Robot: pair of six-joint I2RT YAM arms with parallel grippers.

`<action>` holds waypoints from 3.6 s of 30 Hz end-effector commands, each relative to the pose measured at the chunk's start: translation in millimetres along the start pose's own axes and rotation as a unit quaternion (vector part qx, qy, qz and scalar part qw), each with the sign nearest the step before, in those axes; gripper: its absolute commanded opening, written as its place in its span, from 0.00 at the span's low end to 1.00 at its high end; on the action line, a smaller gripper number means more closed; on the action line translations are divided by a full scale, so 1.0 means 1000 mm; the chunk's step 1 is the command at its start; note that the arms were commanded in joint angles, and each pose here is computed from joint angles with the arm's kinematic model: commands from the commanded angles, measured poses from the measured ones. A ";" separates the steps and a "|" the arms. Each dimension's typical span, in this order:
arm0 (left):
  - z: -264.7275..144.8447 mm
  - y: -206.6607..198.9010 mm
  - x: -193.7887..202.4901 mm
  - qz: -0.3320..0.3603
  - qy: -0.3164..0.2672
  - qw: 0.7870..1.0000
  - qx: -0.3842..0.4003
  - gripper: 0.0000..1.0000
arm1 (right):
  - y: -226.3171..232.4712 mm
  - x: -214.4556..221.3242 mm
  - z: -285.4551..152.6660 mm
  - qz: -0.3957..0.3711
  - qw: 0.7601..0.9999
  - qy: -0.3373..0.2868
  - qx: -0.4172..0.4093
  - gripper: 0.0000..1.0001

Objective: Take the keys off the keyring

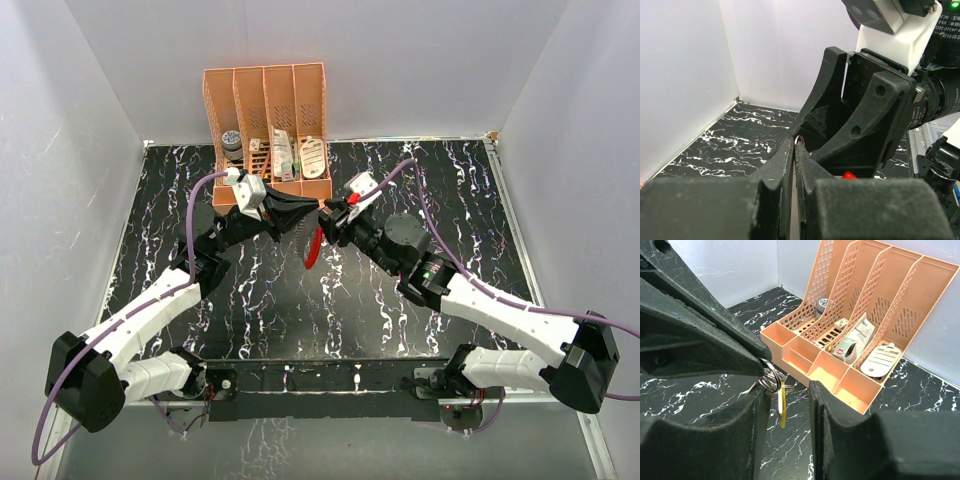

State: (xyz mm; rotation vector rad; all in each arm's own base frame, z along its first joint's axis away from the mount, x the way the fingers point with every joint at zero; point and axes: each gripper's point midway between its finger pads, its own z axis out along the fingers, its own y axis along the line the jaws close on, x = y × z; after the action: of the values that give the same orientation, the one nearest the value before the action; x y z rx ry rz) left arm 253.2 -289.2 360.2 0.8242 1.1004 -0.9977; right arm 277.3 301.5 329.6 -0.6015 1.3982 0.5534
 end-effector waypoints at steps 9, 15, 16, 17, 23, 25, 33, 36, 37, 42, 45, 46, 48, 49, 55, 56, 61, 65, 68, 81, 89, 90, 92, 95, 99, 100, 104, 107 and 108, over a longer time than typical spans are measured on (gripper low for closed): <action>-0.003 -0.006 -0.023 0.027 -0.035 0.999 0.004 0.00 | -0.006 -0.039 0.003 -0.004 0.999 -0.040 0.012 0.00; -0.004 -0.007 -0.023 0.028 -0.031 0.999 0.002 0.00 | -0.019 -0.038 -0.007 -0.028 0.998 -0.030 0.042 0.00; -0.004 -0.006 -0.023 0.028 -0.030 0.999 0.001 0.00 | -0.021 -0.039 -0.008 -0.032 0.998 -0.029 0.047 0.00; -0.005 -0.005 -0.022 0.029 -0.029 0.999 -0.001 0.00 | -0.024 -0.041 -0.010 -0.036 0.998 -0.029 0.052 0.00; -0.007 0.000 -0.022 0.034 -0.024 0.999 -0.020 0.07 | -0.034 -0.051 -0.020 -0.060 0.995 -0.028 0.070 0.00; -0.006 0.001 -0.023 0.036 -0.025 0.999 -0.021 0.13 | -0.035 -0.055 -0.022 -0.066 0.995 -0.026 0.071 0.00; 0.002 0.004 -0.022 0.028 -0.021 0.999 -0.015 0.26 | -0.038 -0.058 -0.027 -0.083 0.994 -0.014 0.071 0.00; 0.008 0.003 -0.025 0.022 -0.025 0.999 -0.003 0.29 | -0.036 -0.059 -0.025 -0.089 0.994 -0.009 0.064 0.00; 0.011 0.003 -0.025 0.019 -0.023 1.000 0.004 0.30 | -0.036 -0.059 -0.025 -0.091 0.994 -0.007 0.064 0.00; 0.023 0.000 -0.025 0.013 -0.009 0.999 0.040 0.29 | -0.035 -0.060 -0.023 -0.093 0.994 -0.007 0.060 0.00; 0.027 0.001 -0.021 0.016 0.001 0.999 0.048 0.32 | -0.034 -0.060 -0.022 -0.093 0.994 -0.007 0.060 0.00; 0.027 0.000 -0.019 0.018 0.006 0.998 0.052 0.33 | -0.035 -0.060 -0.022 -0.093 0.994 -0.006 0.061 0.00; 0.027 -0.003 -0.015 0.023 0.012 0.998 0.064 0.35 | -0.035 -0.059 -0.022 -0.092 0.994 -0.006 0.061 0.00; 0.027 -0.004 -0.014 0.025 0.014 0.997 0.070 0.36 | -0.035 -0.059 -0.022 -0.092 0.994 -0.006 0.062 0.00; 0.025 -0.017 -0.012 0.031 0.011 0.994 0.108 0.36 | -0.034 -0.058 -0.022 -0.089 0.994 -0.007 0.062 0.00; 0.025 -0.018 -0.012 0.030 0.010 0.993 0.111 0.36 | -0.035 -0.058 -0.023 -0.088 0.994 -0.007 0.063 0.00; 0.026 -0.024 -0.013 0.024 0.003 0.992 0.123 0.33 | -0.033 -0.057 -0.023 -0.085 0.995 -0.009 0.060 0.00; 0.029 -0.021 -0.007 0.019 0.007 0.992 0.122 0.33 | -0.030 -0.058 -0.021 -0.083 0.995 -0.010 0.052 0.00; 0.032 -0.018 -0.004 0.020 0.008 0.993 0.118 0.34 | -0.029 -0.060 -0.022 -0.079 0.996 -0.013 0.048 0.00; 0.038 -0.014 0.000 0.020 0.006 0.992 0.121 0.32 | -0.017 -0.053 -0.018 -0.071 0.997 -0.005 0.021 0.00; 0.036 -0.006 0.008 0.031 0.024 0.995 0.096 0.05 | -0.020 -0.053 -0.013 -0.072 0.990 0.118 0.029 0.00; 0.034 -0.004 0.009 0.035 0.028 0.995 0.086 0.04 | -0.022 -0.051 -0.014 -0.069 0.987 0.138 0.038 0.00; 0.032 0.001 0.010 0.043 0.036 0.996 0.071 0.05 | -0.027 -0.047 -0.017 -0.063 0.981 0.177 0.058 0.00; 0.028 0.005 0.012 0.051 0.048 0.996 0.052 0.04 | -0.028 -0.041 -0.022 -0.055 0.967 0.240 0.071 0.00; 0.023 0.014 0.018 0.057 0.064 0.996 0.022 0.00 | -0.028 -0.028 -0.035 -0.063 0.935 0.333 0.105 0.00; 0.021 0.016 0.020 0.059 0.068 0.996 0.013 0.00 | -0.029 -0.032 -0.038 -0.065 0.930 0.342 0.117 0.00; 0.010 0.025 0.027 0.066 0.083 0.994 -0.025 0.00 | -0.030 -0.028 -0.046 -0.094 0.906 0.381 0.161 0.00; 0.000 0.029 0.030 0.075 0.096 0.991 -0.051 0.00 | -0.032 -0.036 -0.047 -0.094 0.909 0.369 0.172 0.00; -0.003 0.030 0.031 0.079 0.101 0.990 -0.057 0.00 | -0.032 -0.041 -0.047 -0.091 0.912 0.362 0.173 0.00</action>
State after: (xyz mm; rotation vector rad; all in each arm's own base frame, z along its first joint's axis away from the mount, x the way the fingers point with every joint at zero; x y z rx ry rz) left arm 277.2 -299.3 345.2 0.9483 1.1546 -0.8381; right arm 267.2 269.0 333.6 -0.7983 2.0925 -0.0796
